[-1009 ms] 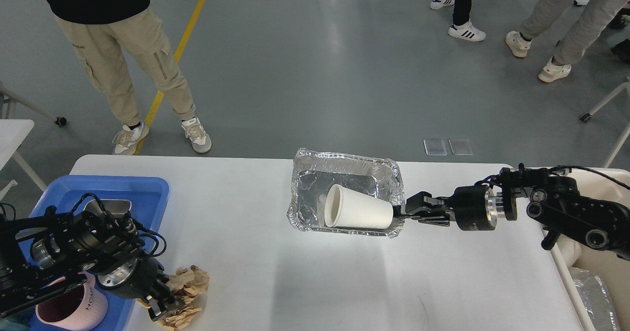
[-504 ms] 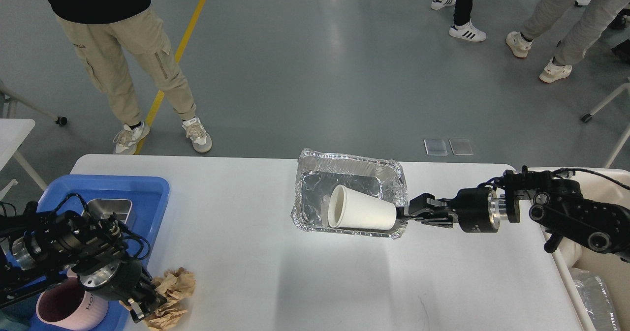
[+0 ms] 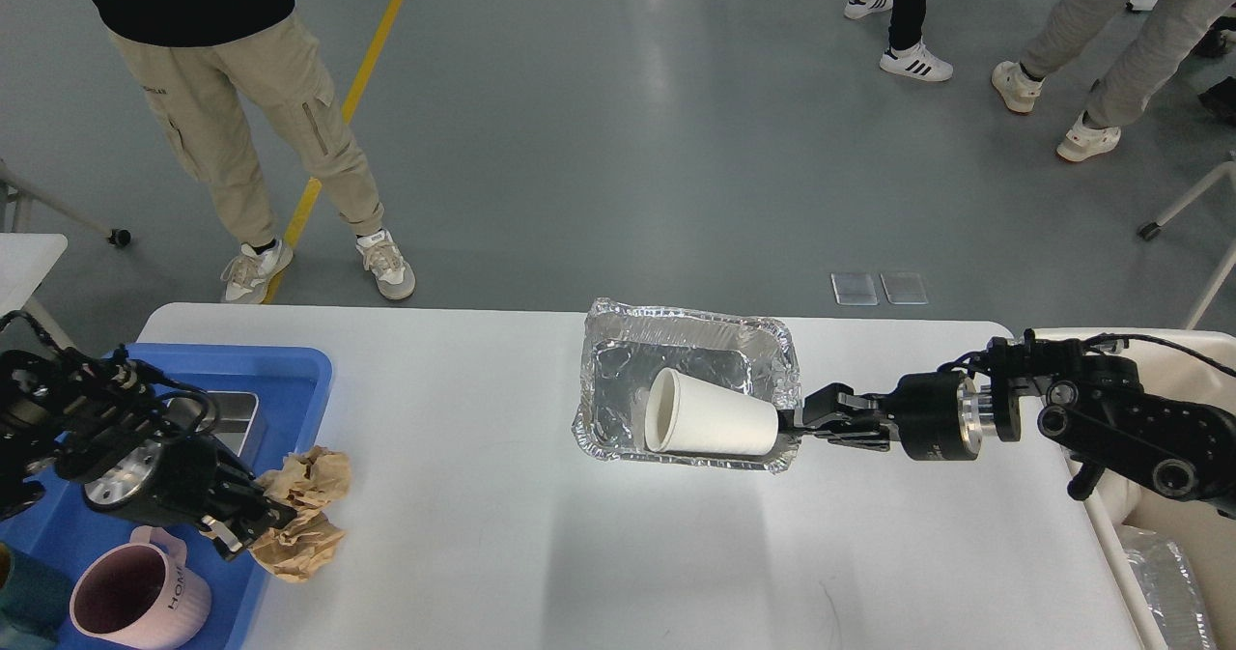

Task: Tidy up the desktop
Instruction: 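Reach the left gripper down to the crumpled brown paper and grasp it, then lift the brown paper with the left gripper and carry it toward the foil tray, then lower the brown paper into the held foil tray beside the cup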

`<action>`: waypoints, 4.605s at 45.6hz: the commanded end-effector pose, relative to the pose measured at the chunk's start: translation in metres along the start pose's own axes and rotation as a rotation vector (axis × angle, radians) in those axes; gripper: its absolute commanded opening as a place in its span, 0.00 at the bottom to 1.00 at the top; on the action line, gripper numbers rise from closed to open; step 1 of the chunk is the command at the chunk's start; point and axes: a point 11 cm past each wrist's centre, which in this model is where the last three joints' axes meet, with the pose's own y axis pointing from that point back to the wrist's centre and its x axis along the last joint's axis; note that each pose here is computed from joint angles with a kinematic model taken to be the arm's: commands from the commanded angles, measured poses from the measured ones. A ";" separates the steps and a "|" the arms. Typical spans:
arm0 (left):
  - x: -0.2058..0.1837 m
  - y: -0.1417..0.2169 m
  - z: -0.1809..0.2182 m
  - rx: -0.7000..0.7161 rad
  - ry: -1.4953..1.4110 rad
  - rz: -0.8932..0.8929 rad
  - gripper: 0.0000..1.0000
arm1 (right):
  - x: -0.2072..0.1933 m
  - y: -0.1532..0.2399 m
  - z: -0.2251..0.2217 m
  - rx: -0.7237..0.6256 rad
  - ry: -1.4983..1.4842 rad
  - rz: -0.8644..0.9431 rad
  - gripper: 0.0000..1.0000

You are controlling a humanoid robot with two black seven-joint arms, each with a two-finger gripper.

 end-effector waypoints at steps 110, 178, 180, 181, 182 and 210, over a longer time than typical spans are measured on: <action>0.232 0.162 0.023 0.225 -0.305 0.365 0.01 | 0.002 -0.003 -0.010 -0.004 0.038 -0.028 0.00; 0.348 0.030 0.200 0.015 -0.703 0.193 0.08 | 0.006 0.007 -0.013 -0.004 0.047 -0.016 0.00; 0.348 0.028 0.202 0.012 -0.704 0.191 0.08 | 0.006 0.007 -0.013 -0.002 0.048 -0.016 0.00; 0.349 0.028 0.202 0.011 -0.704 0.191 0.08 | 0.005 0.007 -0.014 -0.001 0.048 -0.017 0.00; 0.350 0.027 0.204 0.009 -0.706 0.191 0.08 | 0.005 0.007 -0.014 -0.001 0.048 -0.017 0.00; 0.347 0.010 0.210 0.004 -0.717 0.155 0.24 | 0.009 0.013 -0.013 -0.004 0.047 -0.002 0.00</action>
